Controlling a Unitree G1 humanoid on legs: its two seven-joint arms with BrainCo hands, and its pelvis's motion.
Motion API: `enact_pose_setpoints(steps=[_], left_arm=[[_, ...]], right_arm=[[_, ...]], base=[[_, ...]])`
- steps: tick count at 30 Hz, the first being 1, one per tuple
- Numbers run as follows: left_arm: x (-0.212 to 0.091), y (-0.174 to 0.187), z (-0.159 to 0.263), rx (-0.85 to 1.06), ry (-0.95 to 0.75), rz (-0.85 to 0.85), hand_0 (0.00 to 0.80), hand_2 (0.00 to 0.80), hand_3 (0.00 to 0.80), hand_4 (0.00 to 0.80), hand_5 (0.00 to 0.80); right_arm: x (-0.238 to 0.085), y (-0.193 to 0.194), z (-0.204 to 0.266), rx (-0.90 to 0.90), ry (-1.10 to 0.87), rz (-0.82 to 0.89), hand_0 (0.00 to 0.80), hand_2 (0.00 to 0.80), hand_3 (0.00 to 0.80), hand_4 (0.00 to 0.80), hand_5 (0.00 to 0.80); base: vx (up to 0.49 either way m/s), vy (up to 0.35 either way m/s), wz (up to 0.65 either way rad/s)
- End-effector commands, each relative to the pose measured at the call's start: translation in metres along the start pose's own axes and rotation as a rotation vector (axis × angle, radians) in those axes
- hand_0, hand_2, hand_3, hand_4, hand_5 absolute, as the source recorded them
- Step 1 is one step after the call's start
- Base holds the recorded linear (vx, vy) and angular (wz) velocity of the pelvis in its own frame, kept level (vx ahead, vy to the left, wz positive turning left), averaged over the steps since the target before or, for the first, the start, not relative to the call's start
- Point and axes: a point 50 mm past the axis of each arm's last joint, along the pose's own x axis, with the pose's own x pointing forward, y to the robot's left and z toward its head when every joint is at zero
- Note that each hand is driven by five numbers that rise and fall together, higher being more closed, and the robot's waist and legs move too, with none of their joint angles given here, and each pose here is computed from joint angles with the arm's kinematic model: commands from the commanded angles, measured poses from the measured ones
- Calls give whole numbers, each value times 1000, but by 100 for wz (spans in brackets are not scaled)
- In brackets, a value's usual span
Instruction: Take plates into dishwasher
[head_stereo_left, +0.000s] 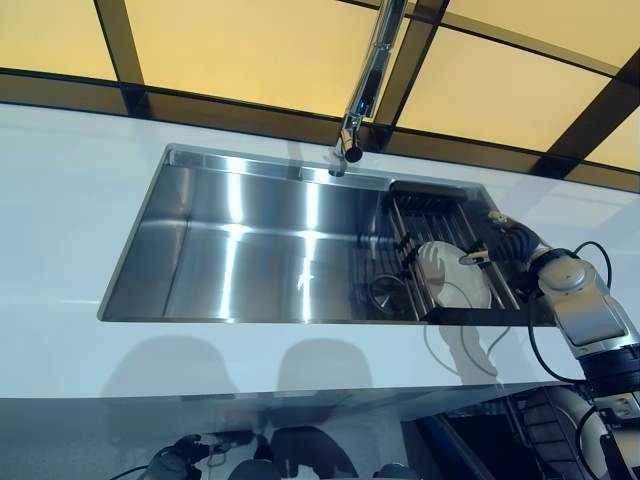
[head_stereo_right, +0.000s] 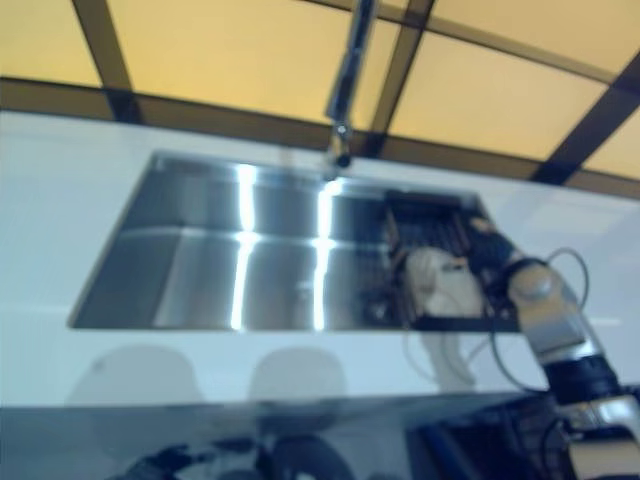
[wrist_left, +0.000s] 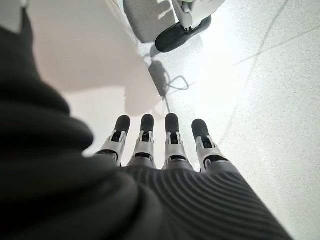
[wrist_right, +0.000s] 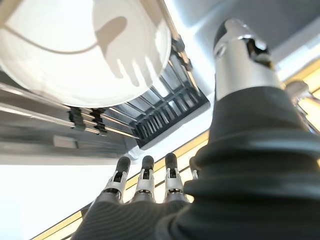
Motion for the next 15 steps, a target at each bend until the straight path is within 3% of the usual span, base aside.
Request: enact_pose_setpoints(steps=[1, 15], left_arm=[[1, -5, 7, -6, -20, -3, 0, 0, 0, 0, 0], [1, -9, 17, 16, -32, -19, 0, 0, 0, 0, 0]], right_arm=[[6, -28, 23, -110, -35, -79, 0, 0, 0, 0, 0], [18, 40, -1, -170, 47, 64, 0, 0, 0, 0, 0]], base=[[0, 0, 0], [2, 7, 3]])
